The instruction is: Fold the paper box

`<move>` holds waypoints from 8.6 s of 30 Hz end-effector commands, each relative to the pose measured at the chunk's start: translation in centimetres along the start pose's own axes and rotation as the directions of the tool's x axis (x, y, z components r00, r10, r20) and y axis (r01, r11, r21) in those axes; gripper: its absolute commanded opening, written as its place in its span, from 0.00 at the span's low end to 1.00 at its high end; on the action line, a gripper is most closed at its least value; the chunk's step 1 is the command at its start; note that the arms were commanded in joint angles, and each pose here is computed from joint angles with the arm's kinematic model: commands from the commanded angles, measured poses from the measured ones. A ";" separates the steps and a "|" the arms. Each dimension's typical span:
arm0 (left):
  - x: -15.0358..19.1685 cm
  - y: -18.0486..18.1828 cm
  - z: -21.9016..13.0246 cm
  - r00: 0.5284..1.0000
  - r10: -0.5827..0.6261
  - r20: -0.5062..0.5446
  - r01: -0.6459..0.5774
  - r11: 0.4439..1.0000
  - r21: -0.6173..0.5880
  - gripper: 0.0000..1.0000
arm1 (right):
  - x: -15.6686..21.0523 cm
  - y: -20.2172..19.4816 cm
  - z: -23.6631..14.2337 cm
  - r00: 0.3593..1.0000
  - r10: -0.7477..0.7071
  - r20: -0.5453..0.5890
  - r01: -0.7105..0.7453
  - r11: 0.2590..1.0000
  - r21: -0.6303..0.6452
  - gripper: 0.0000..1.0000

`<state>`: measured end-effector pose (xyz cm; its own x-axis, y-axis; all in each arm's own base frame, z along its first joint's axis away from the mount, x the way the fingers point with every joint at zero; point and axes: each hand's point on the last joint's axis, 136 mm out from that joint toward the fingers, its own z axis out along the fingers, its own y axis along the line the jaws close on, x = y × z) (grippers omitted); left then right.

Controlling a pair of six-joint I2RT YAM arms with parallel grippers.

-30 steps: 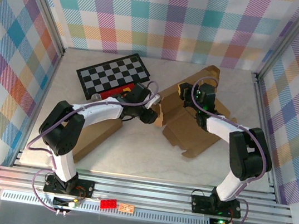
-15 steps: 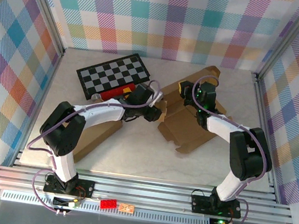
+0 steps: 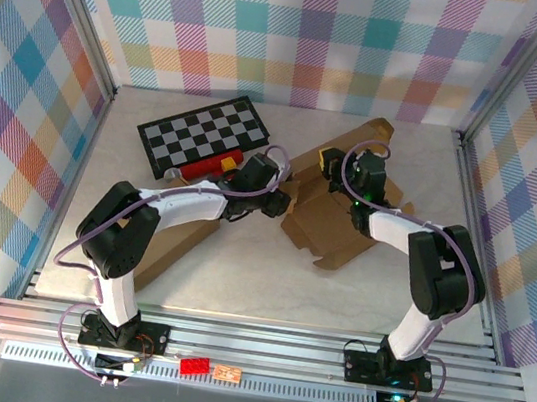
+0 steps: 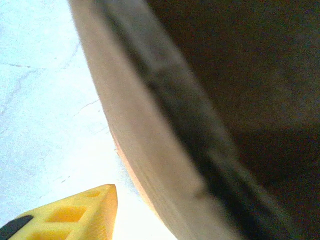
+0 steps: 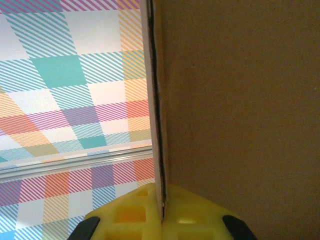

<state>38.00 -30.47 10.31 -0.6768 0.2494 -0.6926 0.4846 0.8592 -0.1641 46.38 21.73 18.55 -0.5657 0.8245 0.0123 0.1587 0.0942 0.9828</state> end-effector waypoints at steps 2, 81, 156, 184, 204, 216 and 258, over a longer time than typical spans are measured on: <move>-0.9 -0.3 0.4 0.998 -0.038 0.059 0.039 0.999 -0.015 0.46 | 0.7 -1.1 0.2 1.000 -0.023 -0.012 0.023 1.000 -0.013 0.00; -6.5 6.3 -5.7 0.934 -0.356 0.017 0.349 0.903 -0.250 0.00 | -4.7 8.0 -12.2 0.958 -0.278 0.075 0.224 0.883 0.412 0.81; -9.2 6.8 -7.1 0.864 -0.490 -0.117 0.495 0.869 0.018 0.00 | -7.5 8.3 -12.4 0.898 -0.432 -0.090 0.437 0.843 0.314 0.56; -9.5 5.3 -7.1 0.883 -0.401 -0.243 0.469 0.746 0.474 0.00 | -9.5 22.4 -15.2 0.708 -0.704 -0.048 0.692 0.706 -0.153 0.68; -8.8 5.4 -6.6 0.875 -0.397 -0.278 0.484 0.749 0.452 0.00 | -7.1 21.3 -13.9 0.646 -0.747 -0.158 0.695 0.661 -0.283 0.53; -9.2 5.6 -7.2 0.882 -0.396 -0.257 0.471 0.769 0.432 0.00 | -5.4 19.0 -12.8 0.583 -0.782 -0.220 0.753 0.622 -0.215 0.50; -9.6 4.9 -8.8 0.905 -0.356 -0.234 0.422 0.824 0.378 0.00 | -5.9 10.1 -7.5 0.178 -0.846 -0.503 0.903 -0.063 0.425 0.18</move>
<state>42.26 -23.52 17.38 -0.9545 -0.0044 -0.2982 0.2080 0.7067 -0.6762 45.27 14.14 30.11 -0.6281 -0.2027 -0.7513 -0.2167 0.9728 -0.0813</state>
